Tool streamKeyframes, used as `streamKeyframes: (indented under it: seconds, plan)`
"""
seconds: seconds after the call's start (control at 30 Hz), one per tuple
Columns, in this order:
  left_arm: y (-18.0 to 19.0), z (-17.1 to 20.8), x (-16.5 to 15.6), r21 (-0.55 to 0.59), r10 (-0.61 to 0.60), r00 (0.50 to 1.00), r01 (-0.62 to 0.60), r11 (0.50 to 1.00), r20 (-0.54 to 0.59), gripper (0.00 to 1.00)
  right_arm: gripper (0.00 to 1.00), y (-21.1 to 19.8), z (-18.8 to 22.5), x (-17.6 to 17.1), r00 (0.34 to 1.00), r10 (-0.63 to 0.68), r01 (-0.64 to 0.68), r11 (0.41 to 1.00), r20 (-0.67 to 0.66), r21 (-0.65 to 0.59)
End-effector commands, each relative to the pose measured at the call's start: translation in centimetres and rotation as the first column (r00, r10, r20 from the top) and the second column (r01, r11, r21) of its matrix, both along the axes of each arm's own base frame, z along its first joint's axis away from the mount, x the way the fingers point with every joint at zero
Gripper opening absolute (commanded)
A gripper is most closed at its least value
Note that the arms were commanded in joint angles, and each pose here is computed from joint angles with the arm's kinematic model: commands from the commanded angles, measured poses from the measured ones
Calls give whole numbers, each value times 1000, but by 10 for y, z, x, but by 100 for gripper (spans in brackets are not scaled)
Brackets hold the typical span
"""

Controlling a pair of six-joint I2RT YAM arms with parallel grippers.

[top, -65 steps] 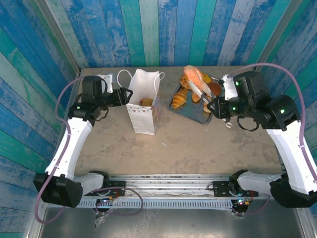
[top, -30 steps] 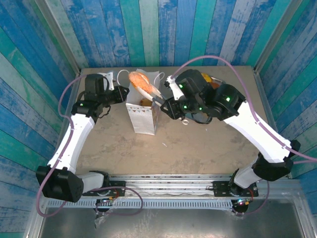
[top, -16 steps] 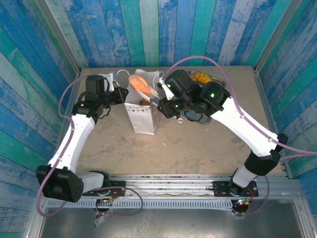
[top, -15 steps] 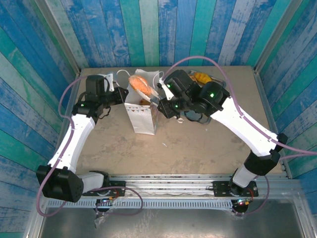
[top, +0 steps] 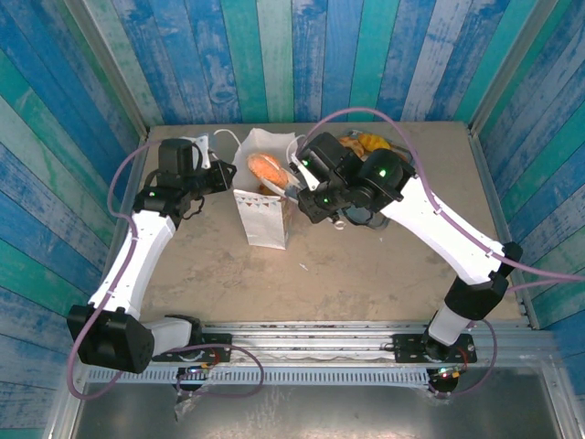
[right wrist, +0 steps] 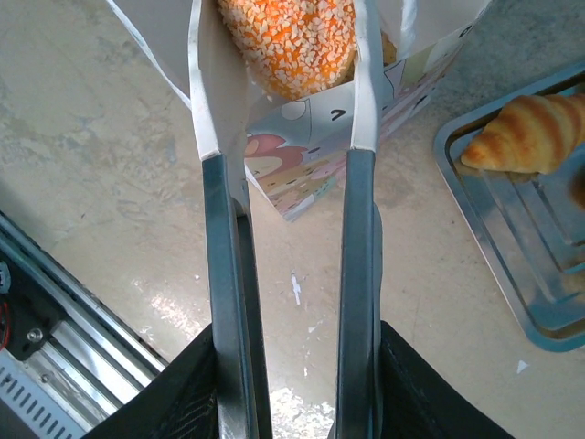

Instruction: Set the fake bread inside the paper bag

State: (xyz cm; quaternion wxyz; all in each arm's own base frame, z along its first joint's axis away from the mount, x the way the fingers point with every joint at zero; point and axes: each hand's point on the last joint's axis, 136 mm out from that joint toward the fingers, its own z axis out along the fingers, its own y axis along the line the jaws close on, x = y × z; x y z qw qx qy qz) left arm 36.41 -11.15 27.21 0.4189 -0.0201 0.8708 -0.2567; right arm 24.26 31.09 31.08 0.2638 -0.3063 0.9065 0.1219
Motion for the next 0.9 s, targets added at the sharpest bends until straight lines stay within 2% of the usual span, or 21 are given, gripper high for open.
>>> streamKeyframes:
  seconds: [0.0,0.5,0.67,0.87]
  plan:
    - [1,3,-1,9,3,1000,-3,1000,17,21,40,-8,8,-5,1000,18,-18,1000,20,-26]
    - [0,8,-1,-1,-4,1000,4,1000,28,21,49,-10,2,2,999,-3,5,998,34,-62]
    - [-2,10,-2,-7,-11,1000,11,1000,28,21,54,-7,5,6,999,-15,17,999,47,-43]
    - [-3,10,-2,-13,-19,999,19,1000,28,21,54,-5,14,9,997,-28,29,1000,68,-8]
